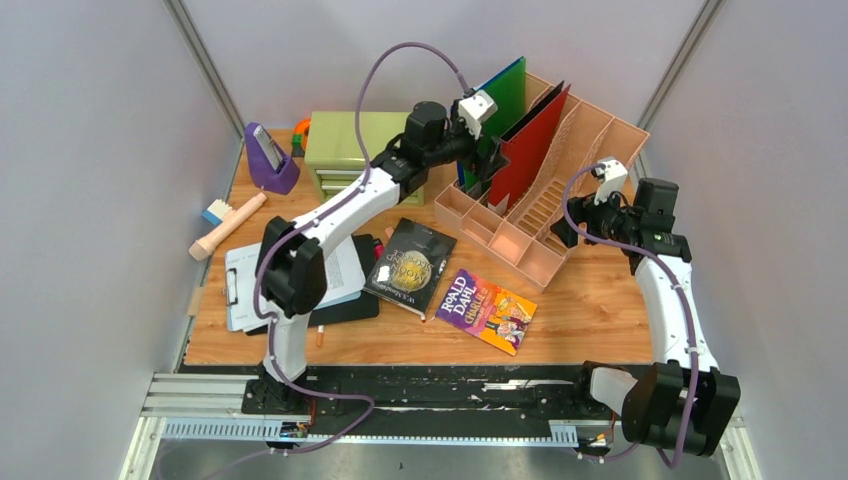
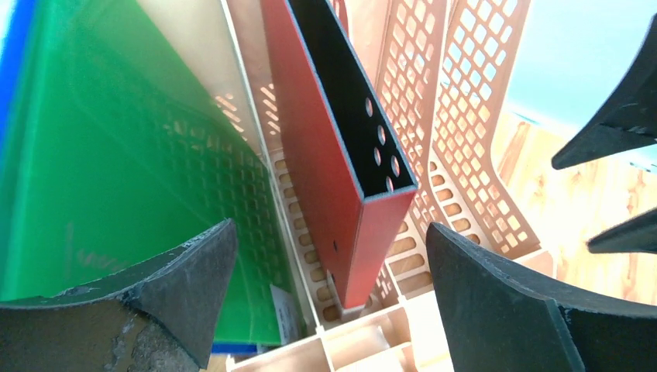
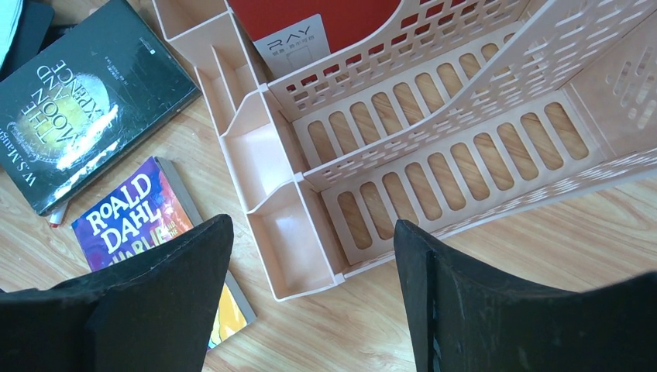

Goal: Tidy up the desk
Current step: Place the folder in the storage box.

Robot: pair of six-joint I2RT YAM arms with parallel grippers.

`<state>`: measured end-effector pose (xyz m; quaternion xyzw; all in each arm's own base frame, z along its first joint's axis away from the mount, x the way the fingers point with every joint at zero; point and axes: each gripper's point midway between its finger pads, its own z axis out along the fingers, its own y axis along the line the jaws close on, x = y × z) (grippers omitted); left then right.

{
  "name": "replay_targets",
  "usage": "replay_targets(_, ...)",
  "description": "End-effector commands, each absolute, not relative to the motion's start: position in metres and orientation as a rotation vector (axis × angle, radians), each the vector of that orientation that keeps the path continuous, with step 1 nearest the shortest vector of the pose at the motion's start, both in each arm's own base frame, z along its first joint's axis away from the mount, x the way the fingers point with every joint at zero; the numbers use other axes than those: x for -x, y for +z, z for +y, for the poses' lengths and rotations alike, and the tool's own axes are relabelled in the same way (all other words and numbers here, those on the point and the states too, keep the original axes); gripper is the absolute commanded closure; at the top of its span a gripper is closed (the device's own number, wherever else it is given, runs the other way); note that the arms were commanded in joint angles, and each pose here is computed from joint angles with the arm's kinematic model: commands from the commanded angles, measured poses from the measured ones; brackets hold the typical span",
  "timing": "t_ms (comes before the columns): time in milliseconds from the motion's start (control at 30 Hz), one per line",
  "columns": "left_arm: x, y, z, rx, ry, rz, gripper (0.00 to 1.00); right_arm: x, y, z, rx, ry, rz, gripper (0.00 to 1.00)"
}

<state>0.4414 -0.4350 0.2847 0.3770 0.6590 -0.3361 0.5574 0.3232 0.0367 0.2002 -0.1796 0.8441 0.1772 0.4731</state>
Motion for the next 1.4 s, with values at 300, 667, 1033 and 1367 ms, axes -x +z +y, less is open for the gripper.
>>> replay_targets(300,-0.359,0.304,-0.351,-0.959,-0.657,1.656,0.0,-0.311,0.213,0.06,0.583,0.501,1.971,0.22)
replay_targets(667,-0.3,0.235,-0.258,-1.203,-0.336,1.785,0.0,-0.275,0.231,0.105,0.833,0.629,1.881,0.16)
replay_targets(1033,-0.281,0.189,-0.18,-1.363,0.042,1.878,0.0,-0.231,0.169,0.168,1.255,0.573,1.913,0.15)
replay_targets(1367,-0.257,0.158,-0.195,-1.435,-0.142,1.933,0.0,-0.245,0.11,0.194,1.338,0.622,2.055,0.16)
